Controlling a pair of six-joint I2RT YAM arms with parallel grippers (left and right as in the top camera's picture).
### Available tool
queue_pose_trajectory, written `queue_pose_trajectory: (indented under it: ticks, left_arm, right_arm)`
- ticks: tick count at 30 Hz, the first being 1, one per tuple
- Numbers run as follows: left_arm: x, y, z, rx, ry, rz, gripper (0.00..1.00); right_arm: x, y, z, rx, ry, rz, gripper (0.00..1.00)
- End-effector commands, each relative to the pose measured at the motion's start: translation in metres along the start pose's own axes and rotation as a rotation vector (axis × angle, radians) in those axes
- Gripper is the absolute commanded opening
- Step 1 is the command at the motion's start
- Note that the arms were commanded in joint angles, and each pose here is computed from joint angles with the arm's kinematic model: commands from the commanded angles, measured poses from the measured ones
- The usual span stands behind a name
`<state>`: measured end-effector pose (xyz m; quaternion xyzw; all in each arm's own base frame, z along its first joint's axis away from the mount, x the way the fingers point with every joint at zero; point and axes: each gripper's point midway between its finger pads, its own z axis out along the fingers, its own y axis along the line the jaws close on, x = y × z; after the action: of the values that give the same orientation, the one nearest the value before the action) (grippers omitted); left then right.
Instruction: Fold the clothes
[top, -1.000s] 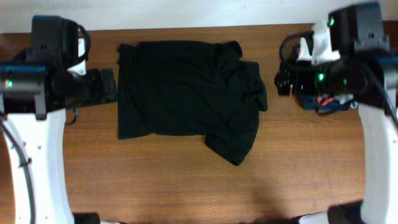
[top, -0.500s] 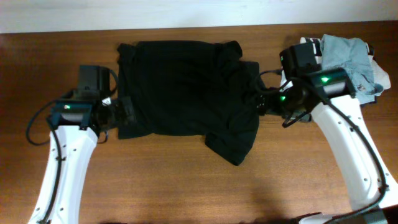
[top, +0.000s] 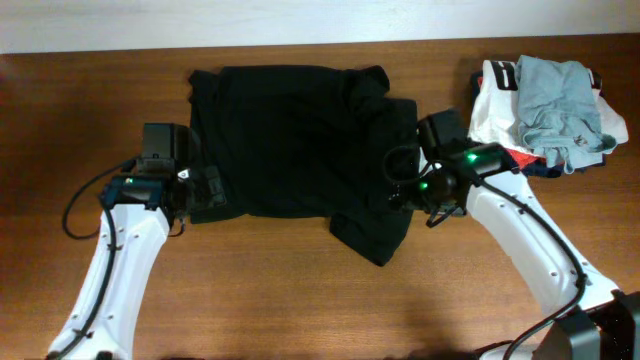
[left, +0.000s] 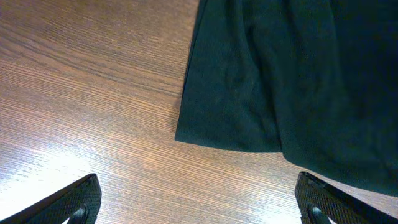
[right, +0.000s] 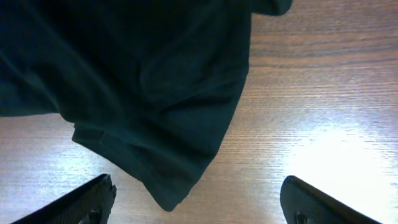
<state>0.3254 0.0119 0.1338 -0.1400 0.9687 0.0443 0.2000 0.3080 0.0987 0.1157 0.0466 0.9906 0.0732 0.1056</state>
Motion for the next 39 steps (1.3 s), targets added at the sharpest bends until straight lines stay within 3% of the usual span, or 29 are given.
queue_pose_trajectory:
  ticks: [1,14,27,39]
  left_arm:
    - [0.014,0.002,0.026,-0.026,0.079,0.015,0.99]
    - [0.044,0.003,0.073,-0.08,0.256,0.052,0.99]
    - [0.042,0.004,0.086,-0.082,0.22,0.104,0.99]
    - [0.054,0.003,0.115,-0.063,0.152,0.097,0.99]
  right_arm:
    - [0.003,0.002,0.004,0.001,-0.006,0.013,0.89]
    - [0.024,0.015,0.035,0.048,0.075,-0.039,0.85]
    - [0.068,0.01,0.072,0.084,0.153,-0.038,0.85]
    - [0.064,0.012,0.082,0.061,0.113,-0.037,0.84]
